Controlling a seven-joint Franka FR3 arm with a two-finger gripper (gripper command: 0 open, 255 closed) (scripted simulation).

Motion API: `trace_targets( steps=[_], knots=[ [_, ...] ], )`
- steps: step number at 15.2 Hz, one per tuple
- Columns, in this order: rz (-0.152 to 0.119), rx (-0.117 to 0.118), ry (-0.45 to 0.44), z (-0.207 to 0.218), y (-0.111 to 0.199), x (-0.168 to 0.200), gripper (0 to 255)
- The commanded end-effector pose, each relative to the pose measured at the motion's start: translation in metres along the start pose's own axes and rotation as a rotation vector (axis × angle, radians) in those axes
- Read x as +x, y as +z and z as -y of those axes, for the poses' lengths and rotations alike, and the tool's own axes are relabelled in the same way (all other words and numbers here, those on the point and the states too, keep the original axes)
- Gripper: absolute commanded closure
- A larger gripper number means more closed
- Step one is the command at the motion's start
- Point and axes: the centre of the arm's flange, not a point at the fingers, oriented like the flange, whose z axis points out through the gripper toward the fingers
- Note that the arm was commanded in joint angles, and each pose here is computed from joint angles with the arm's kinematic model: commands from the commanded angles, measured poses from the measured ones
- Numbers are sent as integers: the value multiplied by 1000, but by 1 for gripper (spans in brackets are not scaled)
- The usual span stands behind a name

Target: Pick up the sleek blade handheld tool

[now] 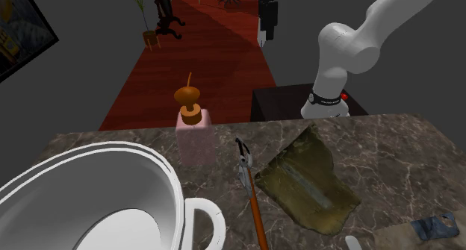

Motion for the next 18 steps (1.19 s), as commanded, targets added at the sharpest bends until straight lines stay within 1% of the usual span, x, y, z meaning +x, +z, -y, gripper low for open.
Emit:
trace_targets(
  steps=[1,10,18],
  knots=[
    [0,0,0,0,0,0,0],
    [-77,-83,-343,96,45,55,0],
    [-145,-157,-647,191,90,77,0]
  ],
)
